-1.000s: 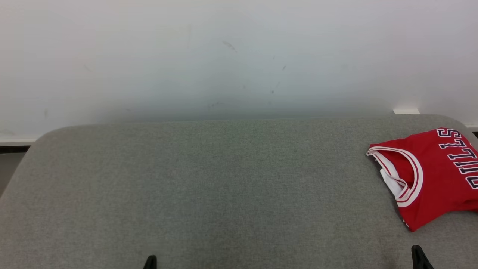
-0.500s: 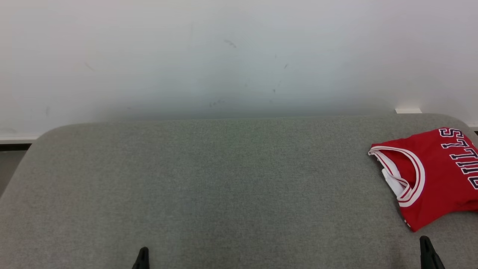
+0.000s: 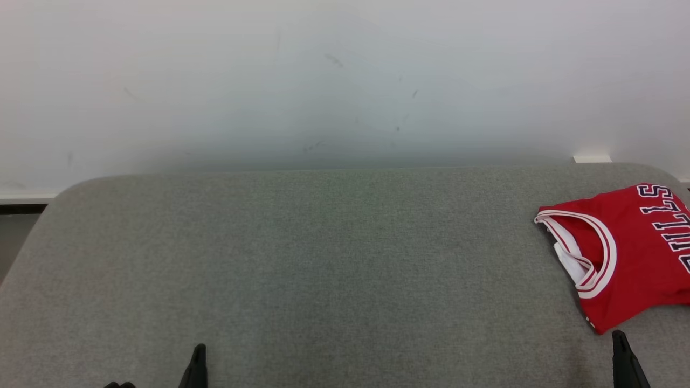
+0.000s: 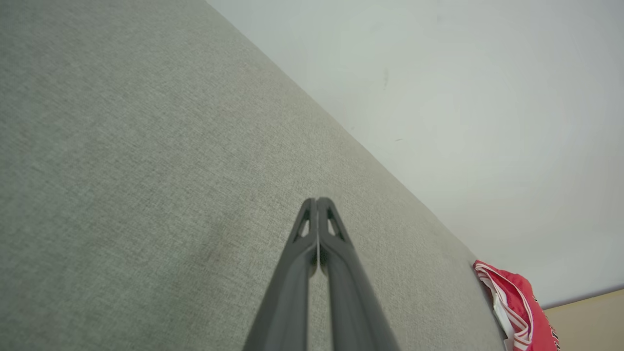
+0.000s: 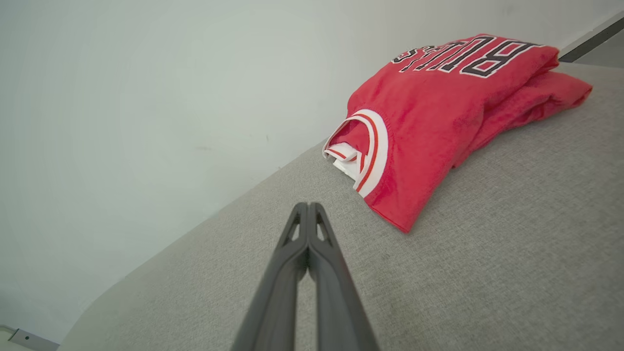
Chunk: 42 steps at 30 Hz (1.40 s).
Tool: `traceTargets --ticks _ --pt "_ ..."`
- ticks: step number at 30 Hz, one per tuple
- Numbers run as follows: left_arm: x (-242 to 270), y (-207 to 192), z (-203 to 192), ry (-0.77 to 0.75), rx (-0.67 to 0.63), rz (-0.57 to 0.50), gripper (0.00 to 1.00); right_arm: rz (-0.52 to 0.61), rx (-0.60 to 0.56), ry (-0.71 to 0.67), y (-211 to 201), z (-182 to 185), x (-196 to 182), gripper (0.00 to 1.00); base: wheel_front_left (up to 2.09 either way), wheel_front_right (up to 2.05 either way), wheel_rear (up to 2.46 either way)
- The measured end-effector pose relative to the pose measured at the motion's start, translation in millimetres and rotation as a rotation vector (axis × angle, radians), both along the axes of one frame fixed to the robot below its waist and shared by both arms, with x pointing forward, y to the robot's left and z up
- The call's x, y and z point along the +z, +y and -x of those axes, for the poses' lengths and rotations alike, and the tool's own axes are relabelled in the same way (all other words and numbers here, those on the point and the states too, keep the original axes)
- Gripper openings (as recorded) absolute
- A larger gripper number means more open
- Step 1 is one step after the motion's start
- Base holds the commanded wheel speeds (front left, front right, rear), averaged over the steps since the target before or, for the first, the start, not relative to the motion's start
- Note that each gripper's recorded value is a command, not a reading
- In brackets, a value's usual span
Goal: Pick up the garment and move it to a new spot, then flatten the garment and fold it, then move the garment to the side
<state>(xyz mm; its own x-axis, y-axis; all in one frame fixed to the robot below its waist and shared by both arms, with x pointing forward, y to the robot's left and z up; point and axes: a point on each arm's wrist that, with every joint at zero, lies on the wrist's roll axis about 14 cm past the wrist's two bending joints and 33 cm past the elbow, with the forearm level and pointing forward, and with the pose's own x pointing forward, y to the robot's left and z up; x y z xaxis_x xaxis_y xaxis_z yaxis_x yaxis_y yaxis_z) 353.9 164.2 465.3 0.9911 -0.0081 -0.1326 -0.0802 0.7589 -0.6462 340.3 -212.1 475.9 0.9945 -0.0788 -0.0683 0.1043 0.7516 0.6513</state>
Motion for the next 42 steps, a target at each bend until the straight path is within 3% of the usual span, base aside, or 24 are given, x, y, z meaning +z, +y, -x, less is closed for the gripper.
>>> traceTargets --ticks 42 --pt "18.2 18.4 -20.5 -0.027 0.056 0.488 0.00 -0.482 0.000 -0.043 3.7 -27.1 14.5 0.00 0.00 0.00 0.00"
